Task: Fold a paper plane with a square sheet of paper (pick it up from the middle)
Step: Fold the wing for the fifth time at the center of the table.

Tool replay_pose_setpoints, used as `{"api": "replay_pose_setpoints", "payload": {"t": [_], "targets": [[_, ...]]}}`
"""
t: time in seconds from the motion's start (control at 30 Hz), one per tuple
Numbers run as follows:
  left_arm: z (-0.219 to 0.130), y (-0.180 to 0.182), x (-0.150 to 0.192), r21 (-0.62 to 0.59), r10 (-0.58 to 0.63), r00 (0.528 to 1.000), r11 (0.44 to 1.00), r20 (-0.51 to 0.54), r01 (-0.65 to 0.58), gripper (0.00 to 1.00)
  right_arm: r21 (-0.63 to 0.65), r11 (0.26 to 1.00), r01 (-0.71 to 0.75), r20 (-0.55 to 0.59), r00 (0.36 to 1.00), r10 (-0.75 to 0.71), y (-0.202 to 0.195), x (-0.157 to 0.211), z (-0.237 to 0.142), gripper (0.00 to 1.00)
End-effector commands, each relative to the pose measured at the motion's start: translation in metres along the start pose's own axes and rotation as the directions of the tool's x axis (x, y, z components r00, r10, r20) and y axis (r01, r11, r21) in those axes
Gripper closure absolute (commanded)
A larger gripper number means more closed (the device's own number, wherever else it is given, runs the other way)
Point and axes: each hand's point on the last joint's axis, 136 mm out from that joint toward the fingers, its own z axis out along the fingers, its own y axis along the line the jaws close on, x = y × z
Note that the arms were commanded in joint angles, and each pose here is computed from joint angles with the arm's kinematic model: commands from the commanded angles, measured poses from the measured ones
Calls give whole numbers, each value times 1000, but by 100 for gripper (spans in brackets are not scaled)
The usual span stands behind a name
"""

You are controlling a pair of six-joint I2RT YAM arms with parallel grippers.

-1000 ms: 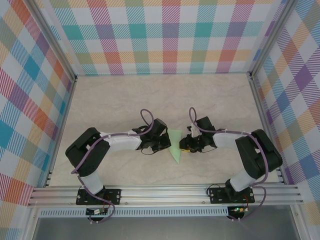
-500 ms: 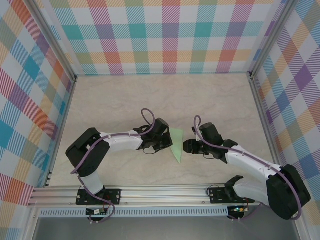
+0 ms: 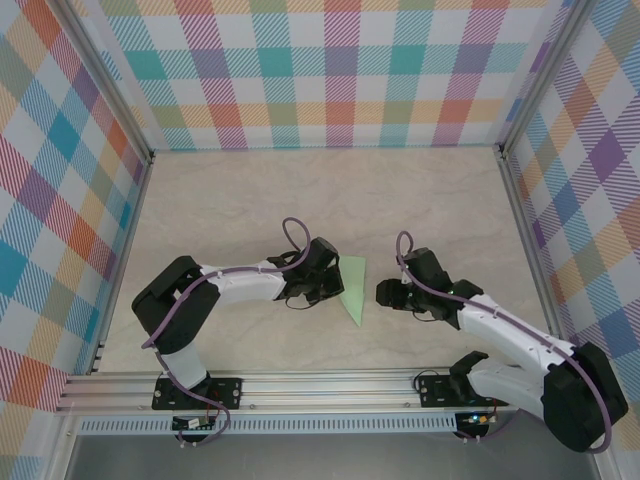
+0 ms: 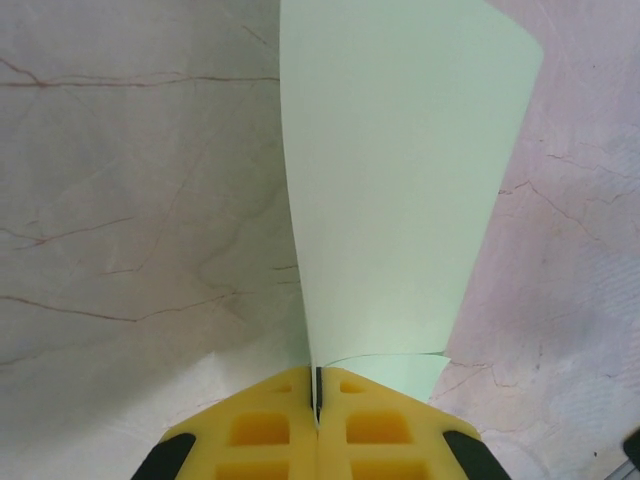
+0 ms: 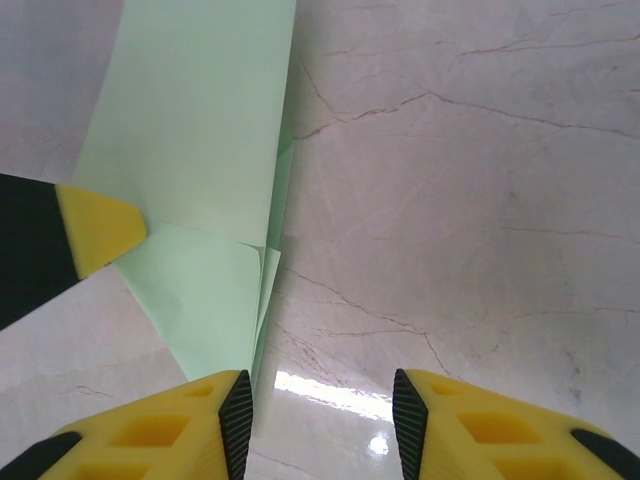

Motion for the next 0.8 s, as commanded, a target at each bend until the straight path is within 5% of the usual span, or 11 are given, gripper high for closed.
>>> {"api": "replay_pose_setpoints", "payload": {"t": [0.0, 0.27, 0.77], "targets": [[-3, -11, 1, 6, 30, 1000, 1000, 2, -30, 100, 16, 999, -37, 51, 998, 37, 6, -15, -15, 53], [-1, -12, 4, 8, 43, 999, 999, -15, -43, 100, 84, 993, -80, -16, 997, 81, 8, -19, -18, 53], [3, -19, 6, 17, 49, 998, 999, -38, -48, 100, -13, 998, -68, -37, 997, 68, 32, -26, -17, 49]]}}
